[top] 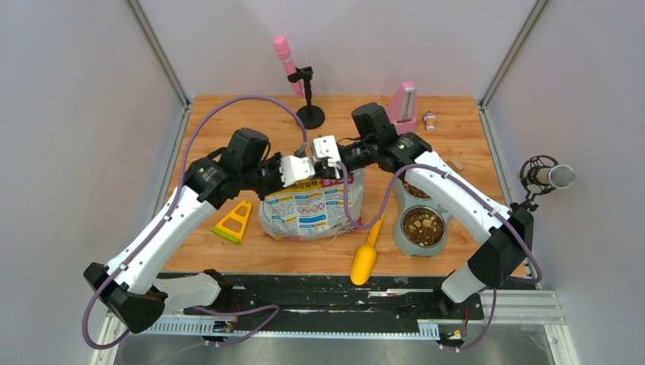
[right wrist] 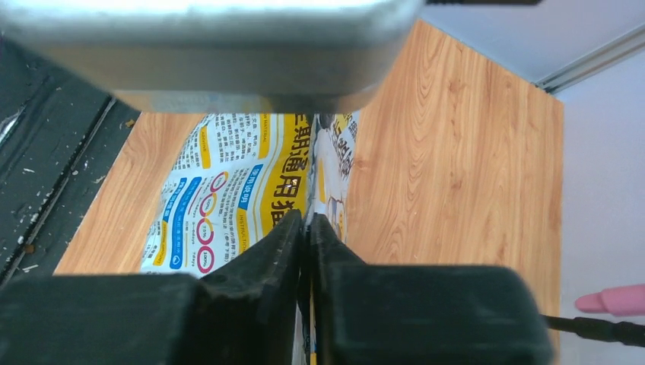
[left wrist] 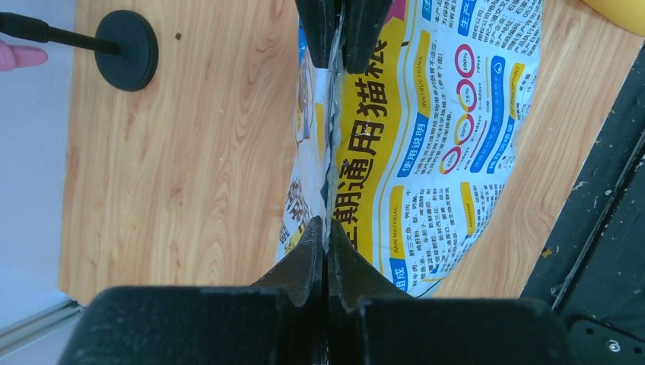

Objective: Serve the pet food

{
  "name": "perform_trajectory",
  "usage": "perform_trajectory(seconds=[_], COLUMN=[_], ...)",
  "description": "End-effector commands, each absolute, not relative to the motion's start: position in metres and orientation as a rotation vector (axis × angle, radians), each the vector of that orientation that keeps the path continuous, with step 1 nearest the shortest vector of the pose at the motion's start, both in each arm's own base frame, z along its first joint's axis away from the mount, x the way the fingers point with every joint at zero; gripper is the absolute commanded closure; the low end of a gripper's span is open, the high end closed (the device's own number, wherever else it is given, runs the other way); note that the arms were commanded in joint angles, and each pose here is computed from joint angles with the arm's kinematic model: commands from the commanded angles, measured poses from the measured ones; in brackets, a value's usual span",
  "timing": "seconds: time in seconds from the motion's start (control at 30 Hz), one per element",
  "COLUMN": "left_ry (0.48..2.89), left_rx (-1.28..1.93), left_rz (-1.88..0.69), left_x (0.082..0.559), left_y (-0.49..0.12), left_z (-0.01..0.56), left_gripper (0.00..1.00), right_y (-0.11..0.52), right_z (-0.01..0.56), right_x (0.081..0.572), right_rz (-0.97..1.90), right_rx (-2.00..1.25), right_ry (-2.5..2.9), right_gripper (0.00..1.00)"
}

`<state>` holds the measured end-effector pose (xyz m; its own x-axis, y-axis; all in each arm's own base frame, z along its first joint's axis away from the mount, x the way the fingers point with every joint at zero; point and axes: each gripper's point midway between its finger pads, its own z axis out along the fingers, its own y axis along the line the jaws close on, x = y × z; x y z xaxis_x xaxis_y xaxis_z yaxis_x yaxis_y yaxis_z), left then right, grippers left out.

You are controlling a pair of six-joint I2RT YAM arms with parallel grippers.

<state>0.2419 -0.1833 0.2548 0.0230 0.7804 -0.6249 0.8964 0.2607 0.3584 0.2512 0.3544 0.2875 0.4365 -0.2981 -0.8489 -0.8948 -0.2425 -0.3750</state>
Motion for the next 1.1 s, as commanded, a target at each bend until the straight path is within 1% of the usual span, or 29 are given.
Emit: perform_trajectory(seconds=[0.0, 0.03, 0.27, 0.3, 0.37, 0.4, 0.43, 0.5, 0.53, 0.57, 0.63, 0.67, 0.9, 0.93, 1.0, 1.03, 1.07], left_ry=[1.600, 1.597, 1.595, 1.595, 1.596, 1.592, 1.588, 1.580, 1.578, 1.575, 1.573, 1.576, 1.582, 1.583, 1.588, 1.592, 1.589], left_rx=[1.423, 1.422, 1.421, 1.419, 1.416, 1.416, 1.416, 1.413, 1.414, 1.417, 1.415, 1.415, 1.397, 1.396, 1.389, 1.386, 1.385], left_rz=[-0.231, -0.232, -0.239, -0.239, -0.245, -0.250, -0.256, -0.263, -0.263, -0.267, -0.269, -0.268, -0.242, -0.238, -0.227, -0.219, -0.214], left_x=[0.252, 0.252, 0.250, 0.251, 0.250, 0.250, 0.249, 0.248, 0.247, 0.247, 0.247, 0.247, 0.251, 0.252, 0.253, 0.254, 0.254], left_y=[-0.201, -0.202, -0.202, -0.202, -0.202, -0.203, -0.204, -0.204, -0.204, -0.205, -0.205, -0.205, -0.203, -0.202, -0.201, -0.200, -0.199], left_z=[0.314, 0.315, 0.316, 0.316, 0.317, 0.317, 0.319, 0.320, 0.320, 0.321, 0.321, 0.320, 0.321, 0.321, 0.320, 0.319, 0.320], left_gripper=[1.00, 1.00, 1.00, 1.00, 1.00, 1.00, 1.00, 1.00, 1.00, 1.00, 1.00, 1.00, 1.00, 1.00, 1.00, 1.00, 1.00], right_y=[0.364, 0.363, 0.363, 0.364, 0.366, 0.368, 0.368, 0.370, 0.371, 0.372, 0.372, 0.372, 0.368, 0.366, 0.362, 0.359, 0.357], right_z=[0.301, 0.300, 0.294, 0.294, 0.290, 0.287, 0.285, 0.280, 0.278, 0.278, 0.280, 0.282, 0.288, 0.288, 0.288, 0.289, 0.288], right_x=[0.254, 0.256, 0.259, 0.259, 0.258, 0.258, 0.258, 0.260, 0.262, 0.263, 0.263, 0.262, 0.260, 0.264, 0.270, 0.272, 0.273], right_rz=[0.755, 0.741, 0.711, 0.712, 0.714, 0.713, 0.708, 0.697, 0.693, 0.692, 0.696, 0.701, 0.683, 0.661, 0.628, 0.610, 0.600], right_rx=[-1.780, -1.781, -1.784, -1.784, -1.791, -1.798, -1.803, -1.812, -1.814, -1.814, -1.811, -1.809, -1.791, -1.781, -1.759, -1.748, -1.740], right_ry=[0.949, 0.959, 1.003, 1.005, 1.008, 1.009, 1.011, 1.019, 1.023, 1.026, 1.022, 1.017, 1.032, 1.058, 1.109, 1.129, 1.149], right_gripper=[0.98, 1.00, 1.00, 0.96, 0.73, 0.67, 0.64, 0.64, 0.67, 0.73, 0.97, 1.00, 1.00, 0.96, 0.78, 0.71, 0.69])
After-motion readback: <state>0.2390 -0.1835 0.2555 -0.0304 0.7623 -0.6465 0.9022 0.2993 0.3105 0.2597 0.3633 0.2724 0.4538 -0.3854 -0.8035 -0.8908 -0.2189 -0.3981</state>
